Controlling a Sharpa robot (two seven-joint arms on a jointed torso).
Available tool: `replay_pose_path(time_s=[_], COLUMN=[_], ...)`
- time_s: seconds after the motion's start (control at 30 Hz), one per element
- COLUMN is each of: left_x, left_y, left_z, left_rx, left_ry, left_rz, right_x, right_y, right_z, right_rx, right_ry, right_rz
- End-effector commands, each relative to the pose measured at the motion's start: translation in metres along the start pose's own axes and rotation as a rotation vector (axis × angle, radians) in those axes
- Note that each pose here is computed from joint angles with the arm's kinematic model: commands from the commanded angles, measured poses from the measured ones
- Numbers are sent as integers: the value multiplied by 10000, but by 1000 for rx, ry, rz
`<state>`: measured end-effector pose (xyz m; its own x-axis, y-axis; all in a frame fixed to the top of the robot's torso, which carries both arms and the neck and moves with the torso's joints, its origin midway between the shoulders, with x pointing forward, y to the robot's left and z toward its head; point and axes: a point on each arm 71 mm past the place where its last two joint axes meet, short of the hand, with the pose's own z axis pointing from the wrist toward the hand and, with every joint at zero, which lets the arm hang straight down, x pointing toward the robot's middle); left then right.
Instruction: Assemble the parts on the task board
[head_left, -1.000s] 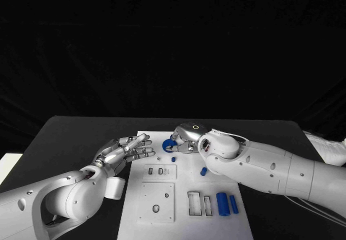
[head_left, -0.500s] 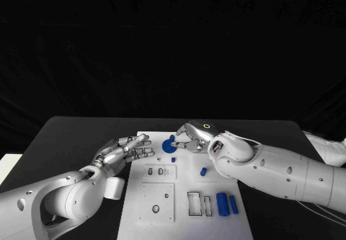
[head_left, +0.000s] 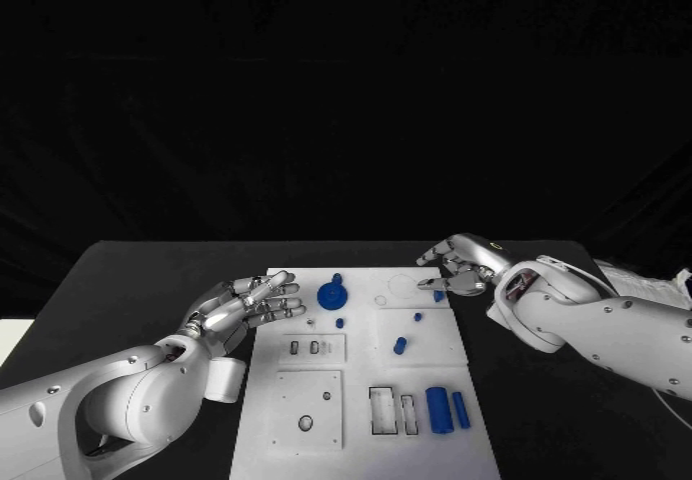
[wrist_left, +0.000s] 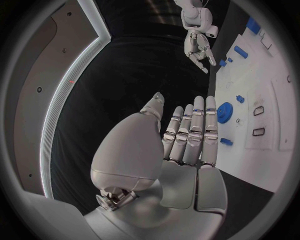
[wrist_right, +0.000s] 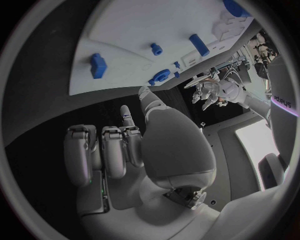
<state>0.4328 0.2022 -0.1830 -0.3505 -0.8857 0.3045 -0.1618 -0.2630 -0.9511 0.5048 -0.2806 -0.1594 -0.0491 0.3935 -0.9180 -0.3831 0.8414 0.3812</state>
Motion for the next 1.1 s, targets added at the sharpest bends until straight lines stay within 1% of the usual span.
replay_pose_path(time_s=[0.03,0.17,0.23,0.53,0.77,1.1], left_x=[11,-8,-12,-34,-50,-55], left_y=[-9,-9,-8,-4,-3,-2], left_z=[10,19,22,32,34,36], left_rx=[10,11,11,11,11,11], left_ry=[20,15,15,10,6,5], left_rz=[-9,-8,-8,-6,-4,-4], right_x=[-2,-33,-23,92,143,175], right_y=[-109,-271,-298,-340,-366,-388], right_z=[-35,-71,-73,-72,-83,-83], right_rx=[-8,24,30,42,49,59], right_ry=[61,66,75,118,131,144], right_rz=[124,113,110,97,96,91])
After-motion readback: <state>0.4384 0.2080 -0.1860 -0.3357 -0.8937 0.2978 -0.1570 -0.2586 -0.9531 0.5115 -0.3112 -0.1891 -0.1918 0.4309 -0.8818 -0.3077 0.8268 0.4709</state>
